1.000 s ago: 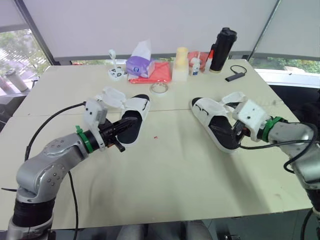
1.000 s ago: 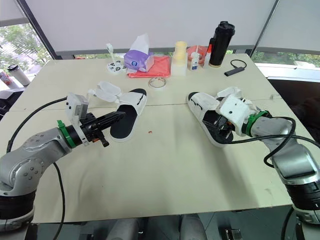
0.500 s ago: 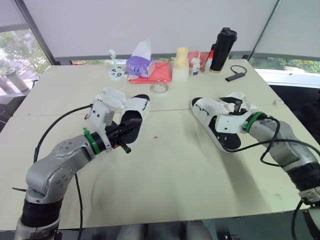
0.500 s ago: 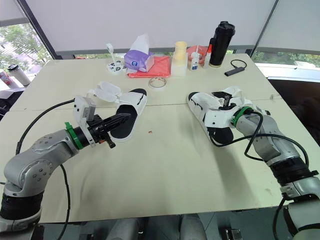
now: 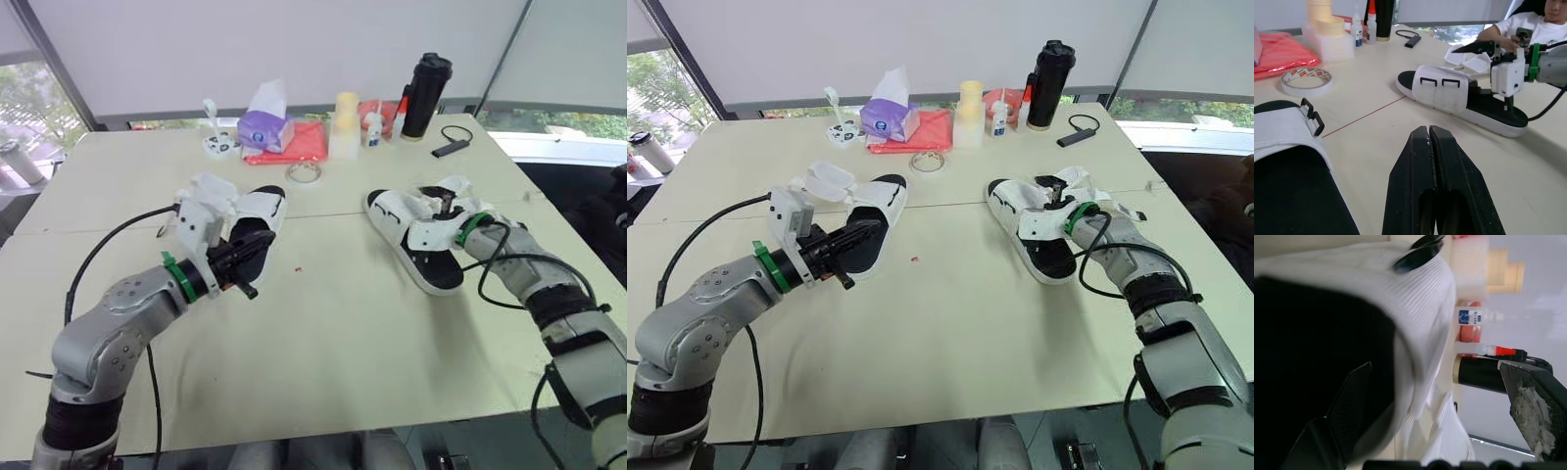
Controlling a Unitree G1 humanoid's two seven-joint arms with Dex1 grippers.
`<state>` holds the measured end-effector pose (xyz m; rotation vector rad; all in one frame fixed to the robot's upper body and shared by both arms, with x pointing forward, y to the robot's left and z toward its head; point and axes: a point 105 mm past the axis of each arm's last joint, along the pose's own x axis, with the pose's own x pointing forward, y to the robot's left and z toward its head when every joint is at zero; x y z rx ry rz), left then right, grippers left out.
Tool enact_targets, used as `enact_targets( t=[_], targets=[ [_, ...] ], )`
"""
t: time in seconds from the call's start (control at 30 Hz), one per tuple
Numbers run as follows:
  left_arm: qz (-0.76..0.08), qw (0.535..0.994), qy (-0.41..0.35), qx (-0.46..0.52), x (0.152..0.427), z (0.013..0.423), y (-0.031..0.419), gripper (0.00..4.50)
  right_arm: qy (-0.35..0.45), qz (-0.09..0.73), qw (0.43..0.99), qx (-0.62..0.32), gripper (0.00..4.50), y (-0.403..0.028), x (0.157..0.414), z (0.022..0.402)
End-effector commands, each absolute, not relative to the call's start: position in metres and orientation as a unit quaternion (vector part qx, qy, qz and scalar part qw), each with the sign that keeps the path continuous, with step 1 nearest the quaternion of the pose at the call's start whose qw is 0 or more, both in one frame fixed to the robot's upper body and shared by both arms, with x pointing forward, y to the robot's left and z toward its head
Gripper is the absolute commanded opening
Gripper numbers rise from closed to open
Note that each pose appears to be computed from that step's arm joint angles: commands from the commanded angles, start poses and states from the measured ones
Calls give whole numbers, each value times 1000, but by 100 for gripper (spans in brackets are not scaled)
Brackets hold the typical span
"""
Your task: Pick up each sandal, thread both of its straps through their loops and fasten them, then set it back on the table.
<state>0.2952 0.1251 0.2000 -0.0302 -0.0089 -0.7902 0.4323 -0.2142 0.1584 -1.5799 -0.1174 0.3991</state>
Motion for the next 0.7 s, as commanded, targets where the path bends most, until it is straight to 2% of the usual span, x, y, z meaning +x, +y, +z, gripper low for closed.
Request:
enact_targets(
  t=[0.03, 0.2, 0.3, 0.53, 0.7],
  targets=[
    [-383, 923, -35, -3, 291, 213, 125, 0, -92, 160, 672, -717, 443, -203, 440, 172],
    [-383, 923, -37, -3, 290, 214, 124, 0, -116, 148, 658, -729, 443, -194, 447, 174],
    [-382, 923, -36, -3, 290, 214, 123, 0, -113, 151, 654, -732, 357, -193, 449, 169],
    [-380, 924, -36, -2, 289, 213, 123, 0, -117, 155, 650, -734, 7, -193, 448, 168],
    [-381, 924, -37, -2, 289, 214, 123, 0, -146, 151, 644, -736, 2, -191, 445, 176]
  ],
)
